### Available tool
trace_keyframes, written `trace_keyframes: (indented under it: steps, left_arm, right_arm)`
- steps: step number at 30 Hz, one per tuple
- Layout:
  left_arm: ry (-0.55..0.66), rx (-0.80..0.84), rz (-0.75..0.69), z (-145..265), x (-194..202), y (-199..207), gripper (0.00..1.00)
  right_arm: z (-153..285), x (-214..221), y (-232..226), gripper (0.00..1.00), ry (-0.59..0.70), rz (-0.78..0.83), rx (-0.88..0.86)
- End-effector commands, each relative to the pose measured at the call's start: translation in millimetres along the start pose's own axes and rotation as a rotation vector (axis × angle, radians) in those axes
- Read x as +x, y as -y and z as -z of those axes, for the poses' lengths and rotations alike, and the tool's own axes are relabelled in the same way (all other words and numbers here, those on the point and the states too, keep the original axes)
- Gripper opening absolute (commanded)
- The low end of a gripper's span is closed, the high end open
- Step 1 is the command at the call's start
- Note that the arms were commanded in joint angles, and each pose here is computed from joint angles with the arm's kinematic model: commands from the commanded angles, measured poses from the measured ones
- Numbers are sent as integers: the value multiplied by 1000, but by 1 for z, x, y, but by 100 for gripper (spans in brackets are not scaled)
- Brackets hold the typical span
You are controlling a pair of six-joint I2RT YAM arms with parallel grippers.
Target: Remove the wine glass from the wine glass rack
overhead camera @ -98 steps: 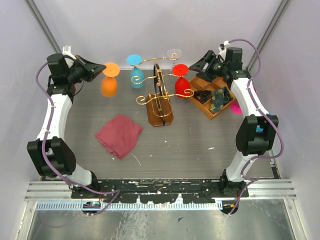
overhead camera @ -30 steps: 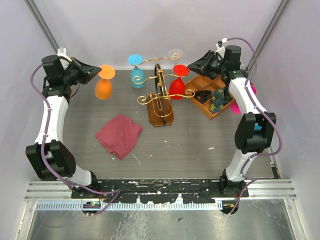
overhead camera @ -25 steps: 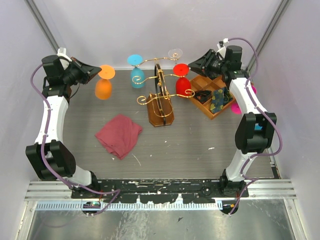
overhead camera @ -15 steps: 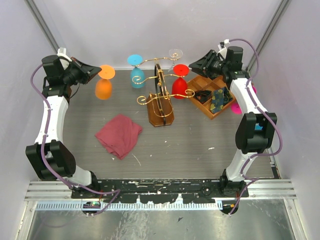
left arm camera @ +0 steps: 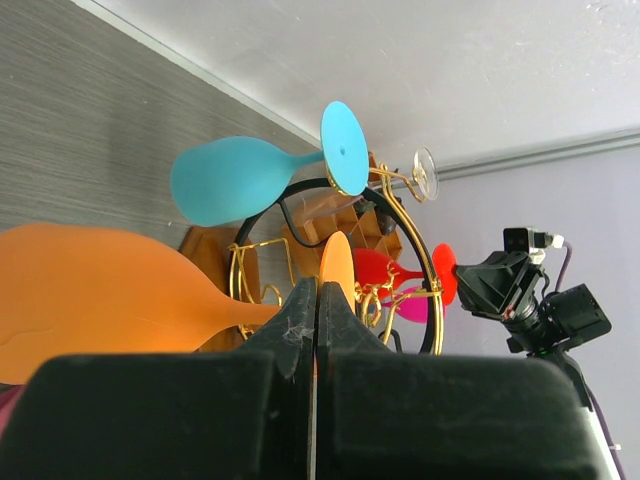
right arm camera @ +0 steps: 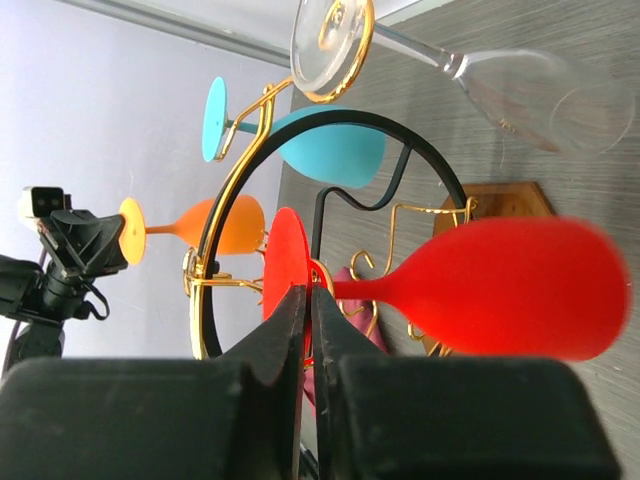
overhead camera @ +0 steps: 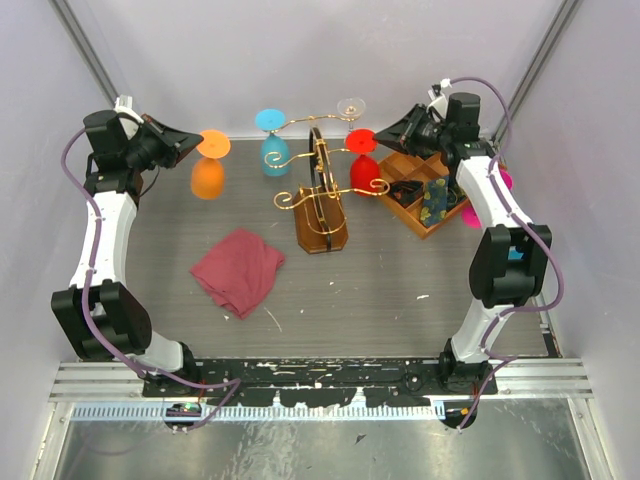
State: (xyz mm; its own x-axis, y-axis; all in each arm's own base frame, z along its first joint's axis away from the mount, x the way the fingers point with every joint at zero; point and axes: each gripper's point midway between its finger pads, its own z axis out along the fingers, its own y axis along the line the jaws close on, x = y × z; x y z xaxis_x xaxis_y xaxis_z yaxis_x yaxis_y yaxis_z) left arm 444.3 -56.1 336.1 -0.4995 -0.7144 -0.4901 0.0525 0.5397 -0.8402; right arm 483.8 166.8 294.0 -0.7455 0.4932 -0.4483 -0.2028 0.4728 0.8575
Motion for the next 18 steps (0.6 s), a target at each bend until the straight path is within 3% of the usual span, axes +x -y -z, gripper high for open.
trace_keyframes:
  steps: [1,13,18]
  left_arm:
    - [4,32,-17,7,0,10,0]
    - [25,-5,-41,11,-2,4,0]
    - [51,-212,-164,21,-15,-20,0]
  right_arm:
    - [12,-13,-40,3,36,87,-80]
    - [51,-30,-45,1,142,84,-76]
    - [63,-30,-50,1,152,87,-83]
